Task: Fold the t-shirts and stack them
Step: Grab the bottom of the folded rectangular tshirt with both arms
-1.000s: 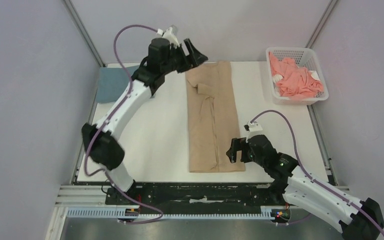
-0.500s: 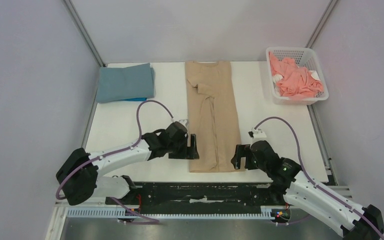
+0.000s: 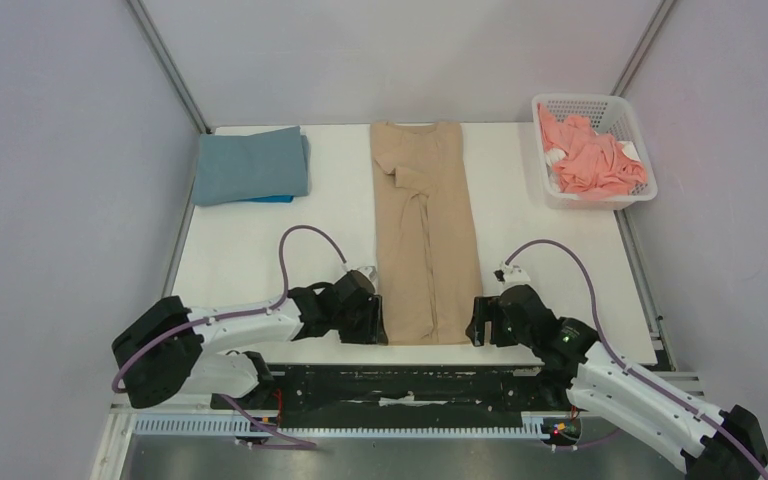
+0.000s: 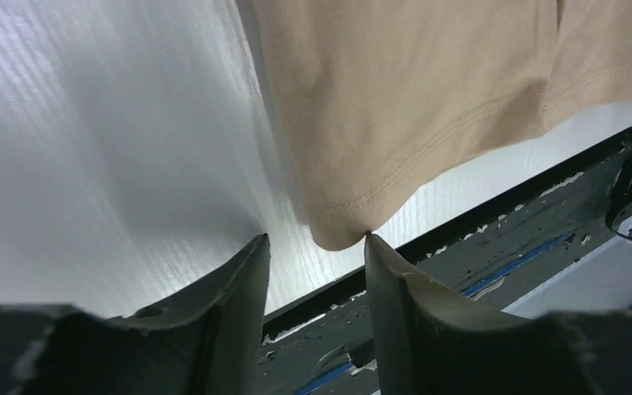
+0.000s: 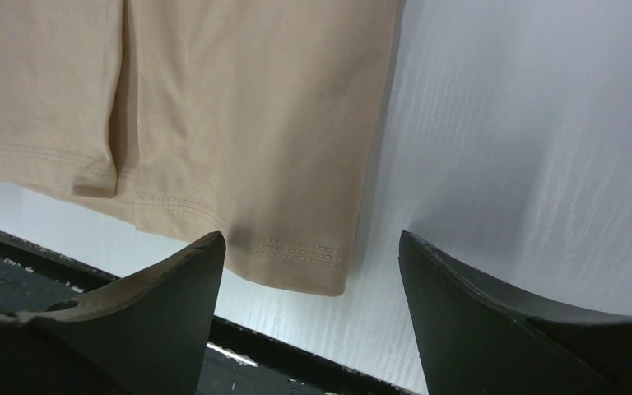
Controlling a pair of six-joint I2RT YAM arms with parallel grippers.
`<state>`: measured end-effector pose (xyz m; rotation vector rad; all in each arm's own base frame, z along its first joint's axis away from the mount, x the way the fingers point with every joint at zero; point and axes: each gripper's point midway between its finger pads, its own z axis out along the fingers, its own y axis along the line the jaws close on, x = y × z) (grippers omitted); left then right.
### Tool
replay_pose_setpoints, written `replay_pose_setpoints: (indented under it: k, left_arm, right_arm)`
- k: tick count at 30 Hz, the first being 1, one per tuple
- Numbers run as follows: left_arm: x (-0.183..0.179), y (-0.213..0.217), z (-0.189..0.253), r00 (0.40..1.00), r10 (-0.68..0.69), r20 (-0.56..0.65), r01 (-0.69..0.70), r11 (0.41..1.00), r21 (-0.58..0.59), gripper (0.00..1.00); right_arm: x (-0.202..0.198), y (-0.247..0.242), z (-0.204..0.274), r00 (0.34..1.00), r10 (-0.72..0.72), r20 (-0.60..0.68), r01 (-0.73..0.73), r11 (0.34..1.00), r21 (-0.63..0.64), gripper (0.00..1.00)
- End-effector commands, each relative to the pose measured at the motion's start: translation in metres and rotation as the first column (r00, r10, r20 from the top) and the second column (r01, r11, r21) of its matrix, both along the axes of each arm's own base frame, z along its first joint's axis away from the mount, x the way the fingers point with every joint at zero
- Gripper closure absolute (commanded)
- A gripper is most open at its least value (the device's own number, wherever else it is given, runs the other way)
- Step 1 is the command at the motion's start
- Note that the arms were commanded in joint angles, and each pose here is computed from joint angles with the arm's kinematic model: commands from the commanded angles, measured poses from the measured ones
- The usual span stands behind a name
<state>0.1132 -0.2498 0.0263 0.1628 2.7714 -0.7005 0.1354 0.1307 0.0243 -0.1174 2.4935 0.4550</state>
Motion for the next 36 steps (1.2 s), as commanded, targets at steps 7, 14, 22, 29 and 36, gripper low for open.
replay_pose_setpoints:
  k: [7,14,22,29,36]
  left_arm:
    - [-0.001,-0.028,-0.001,0.997,-0.070,-0.032,0.069,0.997,-0.042,0.75]
    - [0.002,-0.022,-0.002,0.998,-0.061,-0.008,0.061,0.998,-0.016,0.98]
    - [-0.018,-0.023,-0.004,0.993,-0.108,-0.038,0.104,0.990,-0.098,0.98]
    - [-0.014,-0.031,0.013,0.994,-0.108,0.020,0.110,0.979,-0.174,0.98]
    - [0.019,-0.051,0.045,0.986,-0.101,0.132,0.122,0.979,-0.163,0.98]
  right_arm:
    - [-0.003,0.000,-0.006,0.999,-0.035,-0.017,0.035,0.999,0.028,0.33]
    - [-0.014,0.014,-0.010,0.998,0.024,-0.053,-0.018,0.994,0.109,0.63]
    - [-0.033,0.028,-0.012,0.989,0.121,-0.085,-0.102,0.974,0.201,0.98]
    - [-0.034,0.039,-0.008,0.984,0.162,-0.074,-0.138,0.956,0.259,1.00]
    - [0.003,0.041,0.040,0.993,0.106,0.058,-0.116,0.974,0.195,1.00]
